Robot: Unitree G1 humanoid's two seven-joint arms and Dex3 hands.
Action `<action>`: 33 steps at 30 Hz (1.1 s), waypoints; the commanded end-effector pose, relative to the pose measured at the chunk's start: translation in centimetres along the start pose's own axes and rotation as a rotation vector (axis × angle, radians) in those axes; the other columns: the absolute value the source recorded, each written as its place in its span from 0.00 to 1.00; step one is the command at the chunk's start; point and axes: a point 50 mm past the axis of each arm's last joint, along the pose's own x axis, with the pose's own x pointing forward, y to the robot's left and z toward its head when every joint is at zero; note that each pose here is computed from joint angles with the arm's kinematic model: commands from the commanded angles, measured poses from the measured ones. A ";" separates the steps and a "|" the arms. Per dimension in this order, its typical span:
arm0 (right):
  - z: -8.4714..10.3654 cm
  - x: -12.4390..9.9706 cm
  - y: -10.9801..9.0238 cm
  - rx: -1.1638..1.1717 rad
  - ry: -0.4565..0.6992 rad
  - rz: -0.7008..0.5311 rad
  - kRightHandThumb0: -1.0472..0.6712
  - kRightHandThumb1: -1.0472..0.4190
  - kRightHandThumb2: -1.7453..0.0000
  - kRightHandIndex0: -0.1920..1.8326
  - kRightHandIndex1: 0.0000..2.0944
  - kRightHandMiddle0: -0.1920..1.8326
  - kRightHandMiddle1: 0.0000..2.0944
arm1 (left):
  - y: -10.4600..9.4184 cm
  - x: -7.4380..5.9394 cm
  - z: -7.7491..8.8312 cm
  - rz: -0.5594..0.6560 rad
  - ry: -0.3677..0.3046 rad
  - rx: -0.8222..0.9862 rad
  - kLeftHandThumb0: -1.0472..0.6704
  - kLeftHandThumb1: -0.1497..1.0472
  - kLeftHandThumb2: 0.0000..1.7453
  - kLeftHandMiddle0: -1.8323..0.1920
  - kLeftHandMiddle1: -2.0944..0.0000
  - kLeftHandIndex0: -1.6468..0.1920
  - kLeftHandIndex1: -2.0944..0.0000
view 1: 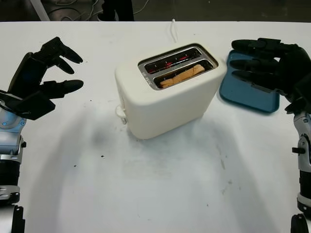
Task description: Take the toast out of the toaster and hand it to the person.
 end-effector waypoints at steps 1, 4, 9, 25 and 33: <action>0.2 0.0 -0.1 -0.001 -0.004 -0.002 0.46 0.16 1.00 0.53 0.00 0.48 0.00 | -0.1 -0.4 -0.2 0.000 0.009 -0.013 0.00 0.89 0.15 0.70 0.31 0.74 0.36; 0.2 0.0 -0.1 0.001 -0.004 0.000 0.46 0.16 1.00 0.53 0.00 0.48 0.00 | -0.1 -0.4 -0.2 0.000 0.011 -0.003 0.00 0.89 0.14 0.70 0.32 0.74 0.36; 0.2 0.0 0.0 0.001 -0.003 -0.003 0.46 0.16 1.00 0.53 0.00 0.48 0.00 | -0.1 -0.4 -0.3 0.001 0.009 -0.011 0.00 0.89 0.15 0.70 0.32 0.74 0.37; 0.2 0.0 -0.1 -0.003 -0.003 0.001 0.47 0.16 1.00 0.53 0.00 0.48 0.00 | -0.1 -0.4 -0.2 0.000 0.012 -0.004 0.00 0.89 0.15 0.70 0.32 0.74 0.37; 0.2 0.0 -0.1 -0.003 -0.004 0.000 0.46 0.16 1.00 0.53 0.00 0.48 0.00 | -0.1 -0.4 -0.2 0.002 0.010 -0.006 0.00 0.89 0.15 0.70 0.32 0.74 0.36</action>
